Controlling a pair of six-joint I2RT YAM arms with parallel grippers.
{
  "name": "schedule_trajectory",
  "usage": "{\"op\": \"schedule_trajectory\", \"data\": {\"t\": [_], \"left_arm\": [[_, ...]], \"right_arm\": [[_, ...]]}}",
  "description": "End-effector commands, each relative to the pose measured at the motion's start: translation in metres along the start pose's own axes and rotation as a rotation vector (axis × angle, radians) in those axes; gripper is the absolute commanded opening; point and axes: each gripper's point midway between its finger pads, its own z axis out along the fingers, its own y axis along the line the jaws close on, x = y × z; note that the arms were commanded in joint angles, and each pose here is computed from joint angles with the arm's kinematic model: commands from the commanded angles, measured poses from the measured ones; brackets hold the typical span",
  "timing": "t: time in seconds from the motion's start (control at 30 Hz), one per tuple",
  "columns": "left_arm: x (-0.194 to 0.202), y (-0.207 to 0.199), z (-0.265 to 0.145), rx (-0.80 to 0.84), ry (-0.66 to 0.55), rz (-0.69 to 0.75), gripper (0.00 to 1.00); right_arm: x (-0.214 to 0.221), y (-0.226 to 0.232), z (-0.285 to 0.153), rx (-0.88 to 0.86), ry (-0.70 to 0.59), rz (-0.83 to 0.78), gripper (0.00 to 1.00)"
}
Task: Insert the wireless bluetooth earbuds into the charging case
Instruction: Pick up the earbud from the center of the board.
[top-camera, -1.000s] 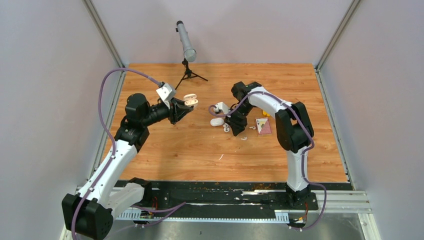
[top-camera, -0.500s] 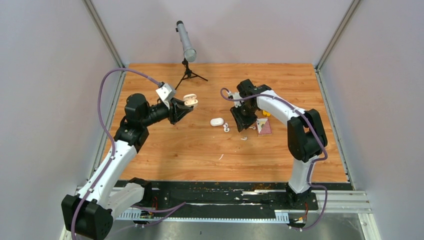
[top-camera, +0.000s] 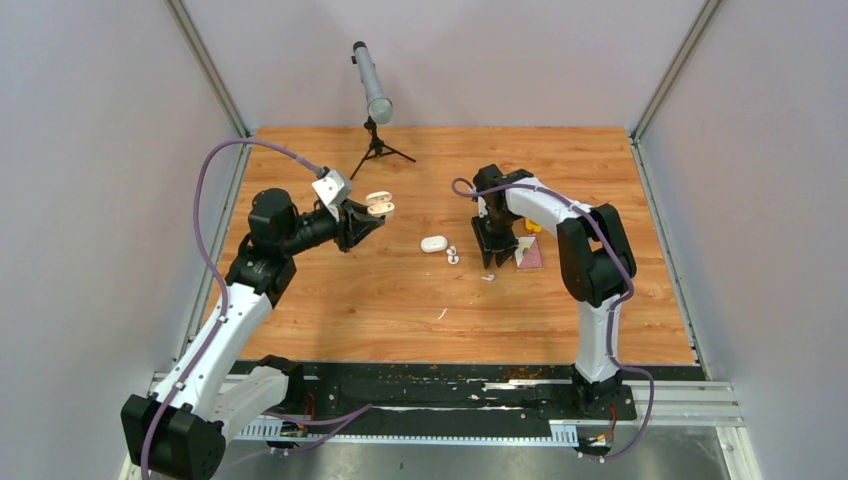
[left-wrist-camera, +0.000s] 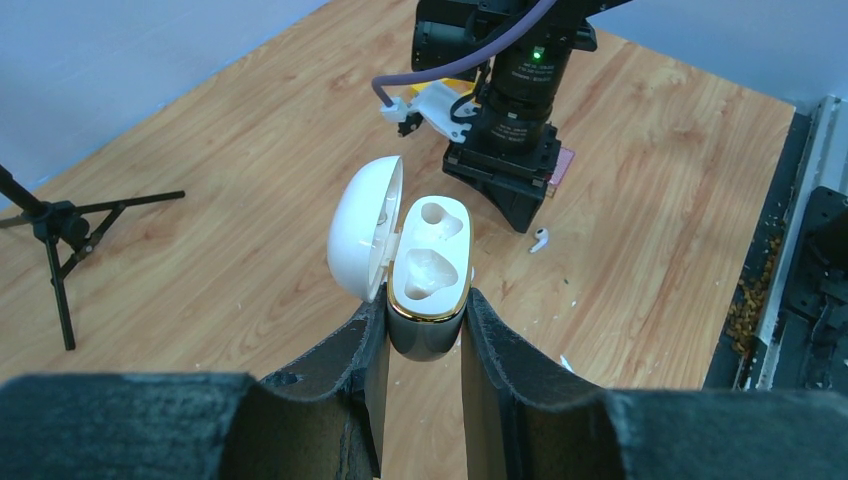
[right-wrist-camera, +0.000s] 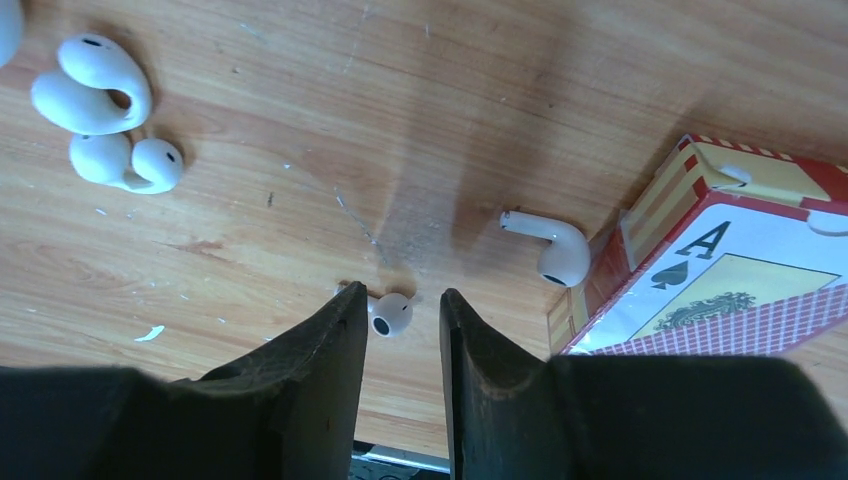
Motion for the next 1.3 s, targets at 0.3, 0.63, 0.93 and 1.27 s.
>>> {"op": "schedule_trajectory", "data": {"t": [0.3, 0.63, 0.93, 1.27], "left_arm": [[-0.027, 0.001, 0.001, 0.01, -0.051, 0.039, 0.01], [-0.026, -0.001, -0.001, 0.013, -0.053, 0.033, 0.01], [-0.027, -0.002, -0.002, 0.01, -0.056, 0.038, 0.01], [-0.03, -0.001, -0.001, 0.013, -0.073, 0.045, 0.01]], "right_arm": [[0.025, 0.003, 0.001, 0.02, 0.074, 0.068, 0.31], [0.033, 0.003, 0.004, 0.038, 0.089, 0.046, 0.33], [0.04, 0.007, 0.005, 0.024, 0.103, 0.027, 0.35], [0.04, 0.008, 0.01, 0.019, 0.106, 0.003, 0.24]]}}
